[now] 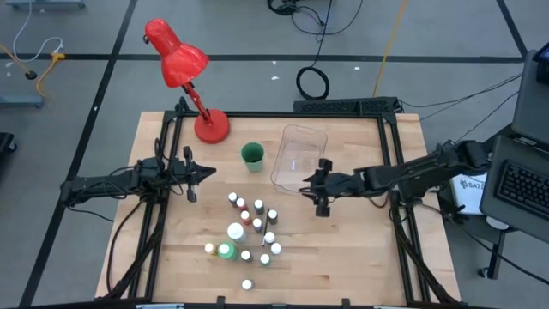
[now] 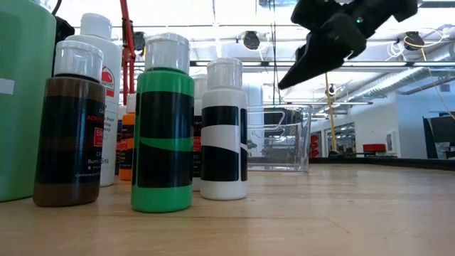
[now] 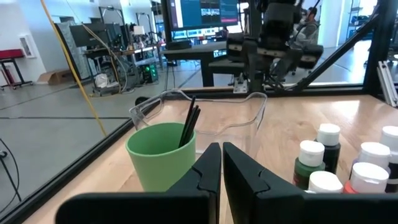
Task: Pick & Place Paint Supplies
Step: Move the transparent bin to the top right of the table
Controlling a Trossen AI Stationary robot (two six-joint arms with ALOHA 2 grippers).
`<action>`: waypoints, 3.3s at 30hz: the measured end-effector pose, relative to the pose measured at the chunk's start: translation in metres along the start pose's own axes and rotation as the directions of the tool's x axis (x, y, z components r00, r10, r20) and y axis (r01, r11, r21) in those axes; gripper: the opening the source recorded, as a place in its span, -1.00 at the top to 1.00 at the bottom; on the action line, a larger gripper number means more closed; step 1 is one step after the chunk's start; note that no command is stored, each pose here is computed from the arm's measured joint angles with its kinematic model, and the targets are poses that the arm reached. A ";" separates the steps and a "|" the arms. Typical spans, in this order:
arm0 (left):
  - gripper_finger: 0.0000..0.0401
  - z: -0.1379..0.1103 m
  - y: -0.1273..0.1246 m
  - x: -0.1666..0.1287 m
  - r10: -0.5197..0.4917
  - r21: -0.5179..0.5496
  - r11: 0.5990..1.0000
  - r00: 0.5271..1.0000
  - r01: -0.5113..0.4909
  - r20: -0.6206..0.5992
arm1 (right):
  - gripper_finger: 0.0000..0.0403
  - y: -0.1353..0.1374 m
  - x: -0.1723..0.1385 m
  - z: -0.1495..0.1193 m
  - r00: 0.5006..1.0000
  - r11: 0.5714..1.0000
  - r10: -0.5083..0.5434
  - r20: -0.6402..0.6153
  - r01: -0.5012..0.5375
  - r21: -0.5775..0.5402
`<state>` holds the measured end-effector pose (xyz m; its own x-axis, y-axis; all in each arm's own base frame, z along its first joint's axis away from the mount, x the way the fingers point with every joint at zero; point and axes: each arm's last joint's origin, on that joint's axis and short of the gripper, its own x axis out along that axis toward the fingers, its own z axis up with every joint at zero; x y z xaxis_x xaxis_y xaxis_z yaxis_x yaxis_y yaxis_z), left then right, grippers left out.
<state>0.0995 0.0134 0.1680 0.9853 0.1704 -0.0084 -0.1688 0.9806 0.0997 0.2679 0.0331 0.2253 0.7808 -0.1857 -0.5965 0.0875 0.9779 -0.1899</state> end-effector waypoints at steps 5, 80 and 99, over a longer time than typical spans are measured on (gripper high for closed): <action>0.89 0.000 0.000 0.000 0.000 0.000 1.000 1.000 0.000 0.000 | -0.01 0.000 0.015 -0.003 0.997 0.999 -0.022 -0.080 0.020 -0.028; 0.89 0.000 0.000 0.000 -0.001 0.000 1.000 1.000 0.001 -0.002 | 0.99 -0.008 -0.039 -0.018 0.781 0.949 0.132 -0.610 -0.277 -0.149; 0.89 0.000 0.000 0.000 -0.001 0.000 1.000 1.000 0.001 -0.002 | 1.00 -0.008 -0.022 -0.028 0.702 0.951 0.148 -0.697 -0.294 -0.094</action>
<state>0.0994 0.0134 0.1679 0.9854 0.1702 -0.0109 -0.1683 0.9807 0.0998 0.2329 0.0269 0.2184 0.1298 -0.0526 -0.9901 -0.2043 0.9758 -0.0786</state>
